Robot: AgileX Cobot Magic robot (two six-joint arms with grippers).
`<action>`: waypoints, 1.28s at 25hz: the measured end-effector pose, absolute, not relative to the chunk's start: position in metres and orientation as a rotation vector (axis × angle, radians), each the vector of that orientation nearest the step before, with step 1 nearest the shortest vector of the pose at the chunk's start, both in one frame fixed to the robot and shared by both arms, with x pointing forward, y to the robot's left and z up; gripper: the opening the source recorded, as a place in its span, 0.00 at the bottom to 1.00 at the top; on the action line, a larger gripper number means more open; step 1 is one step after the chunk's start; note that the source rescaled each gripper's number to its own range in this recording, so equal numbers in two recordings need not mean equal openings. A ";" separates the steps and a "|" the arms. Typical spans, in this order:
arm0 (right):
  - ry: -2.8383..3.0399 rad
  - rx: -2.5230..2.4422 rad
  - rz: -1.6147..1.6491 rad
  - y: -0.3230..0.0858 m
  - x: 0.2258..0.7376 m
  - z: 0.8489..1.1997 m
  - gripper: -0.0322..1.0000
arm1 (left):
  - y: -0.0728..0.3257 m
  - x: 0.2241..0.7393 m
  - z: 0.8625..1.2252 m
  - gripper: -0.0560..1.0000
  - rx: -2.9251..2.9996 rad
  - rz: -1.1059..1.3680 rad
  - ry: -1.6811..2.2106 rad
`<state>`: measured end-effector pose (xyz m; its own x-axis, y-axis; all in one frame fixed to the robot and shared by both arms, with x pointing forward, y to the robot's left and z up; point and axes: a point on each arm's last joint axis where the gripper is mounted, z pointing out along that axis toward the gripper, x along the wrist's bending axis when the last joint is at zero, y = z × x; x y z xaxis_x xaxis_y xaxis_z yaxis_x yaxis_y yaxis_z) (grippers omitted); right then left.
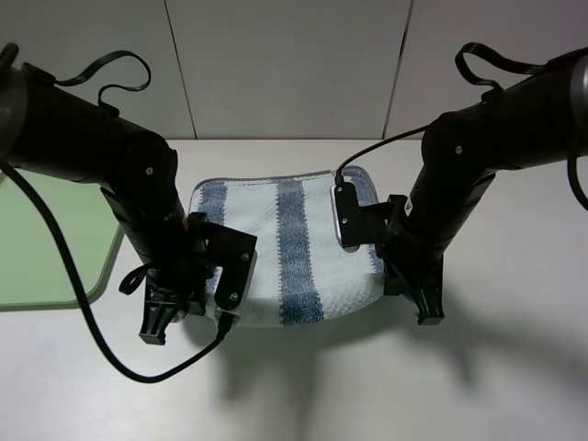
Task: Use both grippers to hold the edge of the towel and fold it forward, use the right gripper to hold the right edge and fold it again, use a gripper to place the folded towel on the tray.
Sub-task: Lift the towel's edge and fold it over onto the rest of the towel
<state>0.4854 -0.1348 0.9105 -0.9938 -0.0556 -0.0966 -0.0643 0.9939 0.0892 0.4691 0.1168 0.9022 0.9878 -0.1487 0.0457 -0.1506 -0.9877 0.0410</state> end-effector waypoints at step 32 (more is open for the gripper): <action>3.165 0.259 0.193 -0.147 0.451 0.968 0.03 | 0.128 0.444 0.955 0.05 3.054 -0.040 -0.158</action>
<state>0.4513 -0.1472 0.9676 -0.9859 0.1597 0.0496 0.1645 0.9794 0.1174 0.4441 0.1278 0.9553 0.9943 -0.1041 -0.0215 -0.1019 -0.9912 0.0848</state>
